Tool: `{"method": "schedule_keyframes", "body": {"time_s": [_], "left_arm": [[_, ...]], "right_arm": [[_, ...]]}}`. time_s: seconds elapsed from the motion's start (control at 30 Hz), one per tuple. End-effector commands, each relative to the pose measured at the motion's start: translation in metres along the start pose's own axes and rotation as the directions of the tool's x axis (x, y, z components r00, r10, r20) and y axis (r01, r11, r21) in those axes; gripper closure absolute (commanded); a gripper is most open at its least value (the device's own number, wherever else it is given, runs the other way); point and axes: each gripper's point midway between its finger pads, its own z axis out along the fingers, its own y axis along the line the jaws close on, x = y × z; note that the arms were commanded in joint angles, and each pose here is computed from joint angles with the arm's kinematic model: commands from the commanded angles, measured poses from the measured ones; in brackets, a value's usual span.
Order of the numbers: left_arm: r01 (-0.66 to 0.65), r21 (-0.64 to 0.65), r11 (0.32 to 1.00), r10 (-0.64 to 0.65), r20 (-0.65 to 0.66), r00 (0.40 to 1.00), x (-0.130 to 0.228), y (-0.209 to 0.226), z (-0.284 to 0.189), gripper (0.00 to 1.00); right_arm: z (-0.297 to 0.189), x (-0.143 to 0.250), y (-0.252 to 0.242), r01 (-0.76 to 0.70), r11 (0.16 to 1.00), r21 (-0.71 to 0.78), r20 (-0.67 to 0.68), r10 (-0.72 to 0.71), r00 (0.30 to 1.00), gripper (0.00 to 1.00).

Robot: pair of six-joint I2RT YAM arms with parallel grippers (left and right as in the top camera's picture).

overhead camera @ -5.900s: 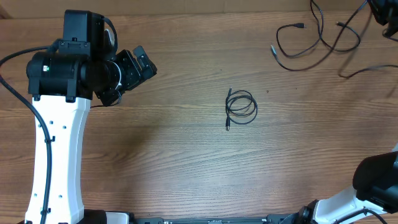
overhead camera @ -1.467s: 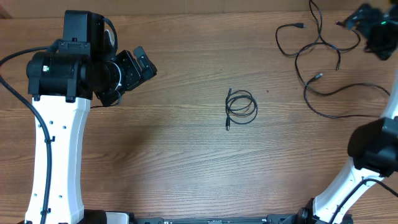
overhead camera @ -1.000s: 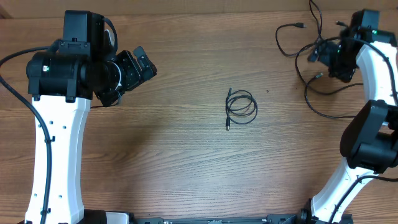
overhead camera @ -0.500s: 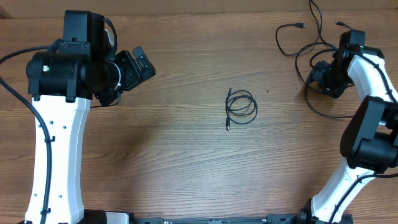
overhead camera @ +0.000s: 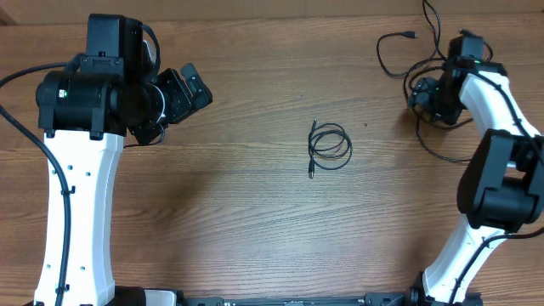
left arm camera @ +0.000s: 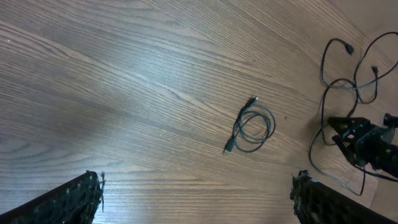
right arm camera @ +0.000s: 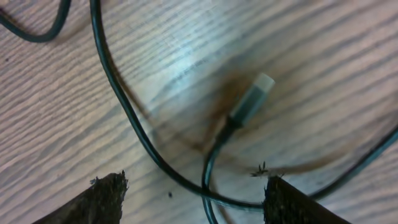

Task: Untangle cables

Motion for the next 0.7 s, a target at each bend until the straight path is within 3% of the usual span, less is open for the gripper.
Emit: {"method": "schedule_keyframes", "body": {"time_s": [0.0, 0.1, 0.23, 0.33, 0.67], "left_arm": [[-0.027, -0.017, 1.0, 0.027, 0.011, 1.0, -0.001, 0.002, -0.001, 0.0], [-0.026, -0.021, 0.999, 0.027, 0.014, 1.0, -0.001, 0.003, -0.001, 0.01], [-0.027, -0.023, 0.999, 0.027, 0.018, 0.999, -0.003, 0.003, 0.0, 0.0], [-0.026, -0.024, 0.999, 0.026, 0.015, 1.0, -0.005, 0.002, 0.004, 0.0], [-0.009, -0.059, 0.998, 0.005, -0.067, 0.998, -0.001, 0.008, 0.027, 0.0]], "right_arm": [[0.013, -0.004, -0.012, 0.027, 0.997, 0.078, 0.018, -0.028, 0.999, 0.29], [0.02, -0.008, -0.01, 0.048, 0.996, 0.072, 0.031, -0.05, 0.998, 0.31], [0.023, -0.004, -0.002, 0.098, 0.995, 0.023, 0.012, -0.098, 0.995, 0.43], [0.023, 0.003, 0.008, 0.167, 0.985, -0.041, -0.013, -0.168, 0.986, 0.43], [0.022, 0.012, 0.001, 0.215, 0.977, -0.013, -0.055, -0.215, 0.975, 0.44]]}}
